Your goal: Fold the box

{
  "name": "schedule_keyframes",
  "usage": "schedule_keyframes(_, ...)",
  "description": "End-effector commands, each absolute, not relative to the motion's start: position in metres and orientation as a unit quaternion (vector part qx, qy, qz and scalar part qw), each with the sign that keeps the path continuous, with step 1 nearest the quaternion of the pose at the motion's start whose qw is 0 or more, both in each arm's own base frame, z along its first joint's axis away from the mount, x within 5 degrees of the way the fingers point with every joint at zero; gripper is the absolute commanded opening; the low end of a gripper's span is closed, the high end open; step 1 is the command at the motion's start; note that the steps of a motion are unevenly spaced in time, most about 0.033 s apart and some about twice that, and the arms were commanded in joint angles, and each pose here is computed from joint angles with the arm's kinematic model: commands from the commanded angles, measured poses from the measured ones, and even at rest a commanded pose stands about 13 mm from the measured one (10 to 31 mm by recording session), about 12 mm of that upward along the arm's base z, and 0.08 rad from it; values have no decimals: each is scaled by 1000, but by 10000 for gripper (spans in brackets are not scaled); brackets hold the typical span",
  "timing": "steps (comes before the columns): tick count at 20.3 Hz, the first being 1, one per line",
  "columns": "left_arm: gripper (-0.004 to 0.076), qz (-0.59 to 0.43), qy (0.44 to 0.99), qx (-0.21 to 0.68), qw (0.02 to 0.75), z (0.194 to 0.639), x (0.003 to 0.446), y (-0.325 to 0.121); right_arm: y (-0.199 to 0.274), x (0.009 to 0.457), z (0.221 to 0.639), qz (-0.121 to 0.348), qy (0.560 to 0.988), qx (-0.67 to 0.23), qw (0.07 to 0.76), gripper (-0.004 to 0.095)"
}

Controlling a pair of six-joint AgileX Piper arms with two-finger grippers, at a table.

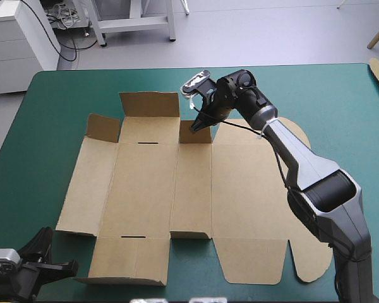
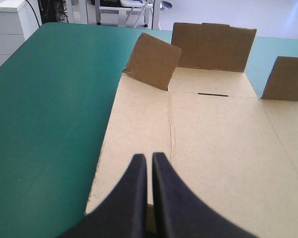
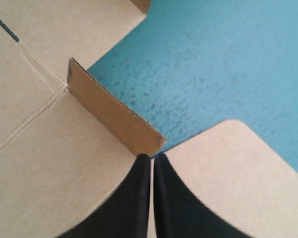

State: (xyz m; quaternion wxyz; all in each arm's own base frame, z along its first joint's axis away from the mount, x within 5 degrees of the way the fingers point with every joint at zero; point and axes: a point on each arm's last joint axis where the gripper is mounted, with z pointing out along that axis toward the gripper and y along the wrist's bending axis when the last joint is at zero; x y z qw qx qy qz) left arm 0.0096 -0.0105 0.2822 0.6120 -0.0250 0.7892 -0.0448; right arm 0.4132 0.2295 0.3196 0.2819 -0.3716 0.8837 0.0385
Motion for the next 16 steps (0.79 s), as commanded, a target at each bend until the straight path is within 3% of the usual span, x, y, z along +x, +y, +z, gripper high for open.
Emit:
schedule_keyframes(1, 112, -51, 753, -27, 655, 296, 6, -11, 198, 396, 381, 58, 887, -316, 332, -1)
schedule_keyframes(2, 155, -51, 753, -27, 655, 296, 6, -11, 194, 395, 384, 65, 889, -310, 330, -1)
schedule_keyframes(3, 281, -51, 753, -27, 655, 296, 6, -11, 180, 392, 392, 72, 893, -295, 331, -1)
schedule_keyframes(5, 426, -51, 753, -27, 655, 296, 6, -11, 161, 387, 394, 70, 901, -272, 331, -1)
schedule_keyframes(8, 444, -51, 753, -27, 656, 296, 6, -11, 136, 371, 392, 68, 907, -242, 337, -1)
schedule_keyframes(13, 442, -38, 727, -36, 685, 309, 23, -6, 87, 304, 394, 60, 897, -184, 398, -2)
schedule_keyframes(16, 442, -11, 762, -14, 648, 320, 58, -3, 72, 261, 395, 57, 894, -176, 408, -2)
